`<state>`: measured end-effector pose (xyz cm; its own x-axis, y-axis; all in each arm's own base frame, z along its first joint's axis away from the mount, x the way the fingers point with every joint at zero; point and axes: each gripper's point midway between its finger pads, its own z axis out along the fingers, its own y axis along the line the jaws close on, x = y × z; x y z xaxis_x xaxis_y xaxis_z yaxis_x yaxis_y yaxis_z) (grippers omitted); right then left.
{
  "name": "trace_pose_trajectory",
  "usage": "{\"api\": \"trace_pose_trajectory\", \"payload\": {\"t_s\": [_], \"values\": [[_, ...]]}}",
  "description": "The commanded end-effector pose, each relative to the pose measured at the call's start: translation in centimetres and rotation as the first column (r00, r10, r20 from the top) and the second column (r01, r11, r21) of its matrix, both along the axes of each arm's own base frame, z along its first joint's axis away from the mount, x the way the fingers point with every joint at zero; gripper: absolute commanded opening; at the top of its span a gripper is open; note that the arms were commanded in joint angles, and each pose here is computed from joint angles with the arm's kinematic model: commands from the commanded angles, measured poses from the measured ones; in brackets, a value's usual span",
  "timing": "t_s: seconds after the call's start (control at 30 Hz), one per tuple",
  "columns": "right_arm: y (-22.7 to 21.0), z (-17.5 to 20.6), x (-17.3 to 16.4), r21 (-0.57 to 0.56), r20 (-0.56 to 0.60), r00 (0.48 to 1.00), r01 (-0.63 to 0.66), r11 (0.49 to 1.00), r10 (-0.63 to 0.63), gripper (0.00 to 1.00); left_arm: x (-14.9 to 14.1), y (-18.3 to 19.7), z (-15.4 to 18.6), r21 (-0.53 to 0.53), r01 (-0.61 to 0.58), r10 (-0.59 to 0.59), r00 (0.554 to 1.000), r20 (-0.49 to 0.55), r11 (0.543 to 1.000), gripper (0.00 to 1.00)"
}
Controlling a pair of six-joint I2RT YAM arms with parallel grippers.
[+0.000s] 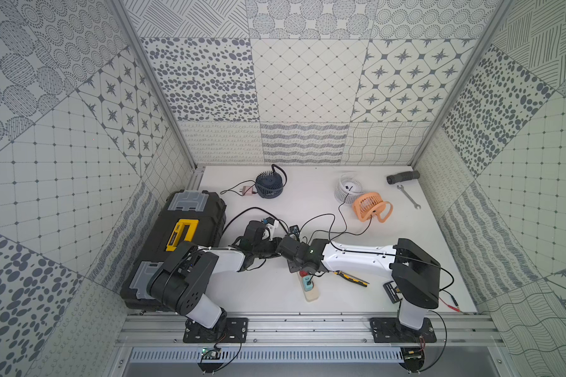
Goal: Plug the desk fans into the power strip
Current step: Insert the plug into the socket, then pick up the plug from the center of the board.
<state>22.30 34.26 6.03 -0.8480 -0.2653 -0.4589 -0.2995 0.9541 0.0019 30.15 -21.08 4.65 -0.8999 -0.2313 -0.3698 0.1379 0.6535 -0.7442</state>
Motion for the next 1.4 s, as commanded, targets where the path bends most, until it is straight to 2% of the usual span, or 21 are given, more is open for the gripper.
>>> {"api": "trace_pose_trajectory", "payload": {"t_s": [0.0, 0.2, 0.37, 0.53, 0.63, 0.83, 0.93, 1.03, 1.13, 1.37], "values": [[-3.3, -3.5, -2.3, -0.183, -0.156, 0.988, -0.022, 0.983, -0.007, 0.36, 0.6, 0.5, 1.6, 0.049, 0.008, -0.012, 0.997, 0.078, 0.999, 0.31], [-0.1, 3.6, -0.8, -0.003, -0.041, 0.997, -0.070, 0.998, 0.070, 0.69, -0.3, 2.0, 3.4, 0.133, -0.009, -0.009, 0.992, 0.130, 0.991, 0.40], [-0.1, 8.2, -1.6, 0.141, 0.014, 0.993, -0.122, 0.982, 0.121, 0.85, -1.1, 3.3, 5.7, 0.177, -0.042, 0.007, 0.982, 0.189, 0.983, 0.47], [-0.5, 11.9, -2.4, 0.281, 0.079, 0.984, -0.176, 0.943, 0.160, 0.93, -1.4, 4.8, 9.3, 0.235, -0.087, 0.019, 0.961, 0.277, 0.968, 0.54], [-0.4, 14.1, -2.4, 0.372, 0.129, 0.974, -0.221, 0.901, 0.186, 0.97, -1.3, 5.5, 11.9, 0.263, -0.109, 0.016, 0.944, 0.330, 0.959, 0.57], [-0.6, 18.4, -0.6, 0.566, 0.246, 0.953, -0.290, 0.772, 0.178, 0.97, 0.1, 6.7, 16.3, 0.326, -0.122, -0.018, 0.918, 0.396, 0.937, 0.61], [-2.3, 19.1, 1.1, 0.573, 0.285, 0.949, -0.281, 0.770, 0.134, 0.97, 1.8, 7.7, 17.3, 0.371, -0.124, -0.034, 0.920, 0.391, 0.920, 0.65], [-4.3, 19.2, 2.9, 0.567, 0.309, 0.948, -0.251, 0.784, 0.080, 0.97, 4.6, 9.4, 17.4, 0.387, -0.151, 0.005, 0.935, 0.353, 0.910, 0.65], [-6.0, 19.0, 4.0, 0.579, 0.312, 0.949, -0.224, 0.784, 0.041, 0.97, 8.1, 11.5, 17.0, 0.390, -0.221, 0.091, 0.941, 0.325, 0.894, 0.65], [-8.5, 18.7, 4.2, 0.590, 0.321, 0.947, -0.204, 0.781, 0.006, 0.97, 17.0, 16.1, 15.0, 0.391, -0.368, 0.270, 0.920, 0.284, 0.844, 0.66]]}}
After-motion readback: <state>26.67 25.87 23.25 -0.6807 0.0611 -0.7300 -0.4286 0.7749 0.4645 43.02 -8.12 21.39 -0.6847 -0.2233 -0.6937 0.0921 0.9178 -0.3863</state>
